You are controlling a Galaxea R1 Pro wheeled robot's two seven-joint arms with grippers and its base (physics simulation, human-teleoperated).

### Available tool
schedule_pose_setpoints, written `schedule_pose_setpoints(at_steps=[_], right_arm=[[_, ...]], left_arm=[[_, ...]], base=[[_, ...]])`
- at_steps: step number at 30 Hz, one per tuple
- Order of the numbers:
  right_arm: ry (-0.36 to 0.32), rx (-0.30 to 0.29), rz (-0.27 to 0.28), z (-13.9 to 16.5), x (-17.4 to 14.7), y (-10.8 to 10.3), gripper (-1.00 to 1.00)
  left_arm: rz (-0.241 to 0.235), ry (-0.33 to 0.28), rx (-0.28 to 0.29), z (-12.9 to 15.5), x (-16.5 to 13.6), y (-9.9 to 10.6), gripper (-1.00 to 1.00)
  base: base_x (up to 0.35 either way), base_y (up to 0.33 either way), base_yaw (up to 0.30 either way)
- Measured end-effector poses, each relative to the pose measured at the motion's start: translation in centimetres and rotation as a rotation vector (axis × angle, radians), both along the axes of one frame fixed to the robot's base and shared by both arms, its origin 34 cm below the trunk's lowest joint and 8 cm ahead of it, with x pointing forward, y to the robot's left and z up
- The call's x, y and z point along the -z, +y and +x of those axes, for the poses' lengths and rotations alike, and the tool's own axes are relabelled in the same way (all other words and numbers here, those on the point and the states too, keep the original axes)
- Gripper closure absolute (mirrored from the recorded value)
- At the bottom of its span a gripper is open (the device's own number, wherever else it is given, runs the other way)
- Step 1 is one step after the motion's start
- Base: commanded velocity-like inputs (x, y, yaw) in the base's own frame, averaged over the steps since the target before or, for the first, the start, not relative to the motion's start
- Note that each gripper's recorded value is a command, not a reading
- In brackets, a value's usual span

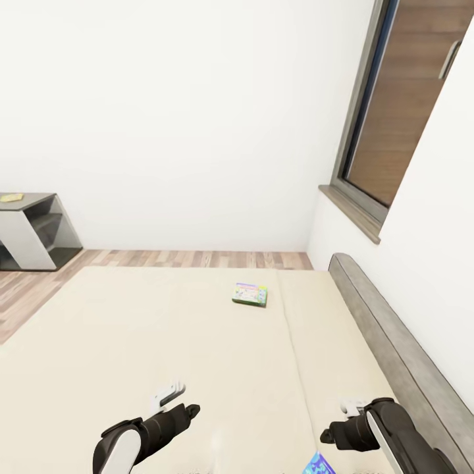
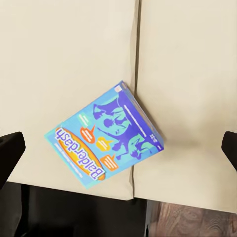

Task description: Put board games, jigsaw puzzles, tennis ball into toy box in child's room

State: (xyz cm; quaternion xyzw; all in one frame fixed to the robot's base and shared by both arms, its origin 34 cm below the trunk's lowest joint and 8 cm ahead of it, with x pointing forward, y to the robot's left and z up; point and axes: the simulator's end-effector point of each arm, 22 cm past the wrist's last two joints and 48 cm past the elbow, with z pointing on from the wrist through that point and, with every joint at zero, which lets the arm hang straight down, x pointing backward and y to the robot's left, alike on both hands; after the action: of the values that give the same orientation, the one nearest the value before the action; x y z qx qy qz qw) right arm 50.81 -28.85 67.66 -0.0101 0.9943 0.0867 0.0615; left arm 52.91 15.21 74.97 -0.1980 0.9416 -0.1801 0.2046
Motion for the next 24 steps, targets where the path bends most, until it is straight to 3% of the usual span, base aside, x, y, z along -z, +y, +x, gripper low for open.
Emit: schedule_pose_setpoints(at_steps=[24], right_arm=[[0.053, 0.001, 0.001, -1.6, -0.6, 0.1, -1.00]], left_arm=[[0.000, 0.040, 0.000, -0.9, -0.8, 0.0, -1.00]], base=[[0.000, 0.000, 0.000]])
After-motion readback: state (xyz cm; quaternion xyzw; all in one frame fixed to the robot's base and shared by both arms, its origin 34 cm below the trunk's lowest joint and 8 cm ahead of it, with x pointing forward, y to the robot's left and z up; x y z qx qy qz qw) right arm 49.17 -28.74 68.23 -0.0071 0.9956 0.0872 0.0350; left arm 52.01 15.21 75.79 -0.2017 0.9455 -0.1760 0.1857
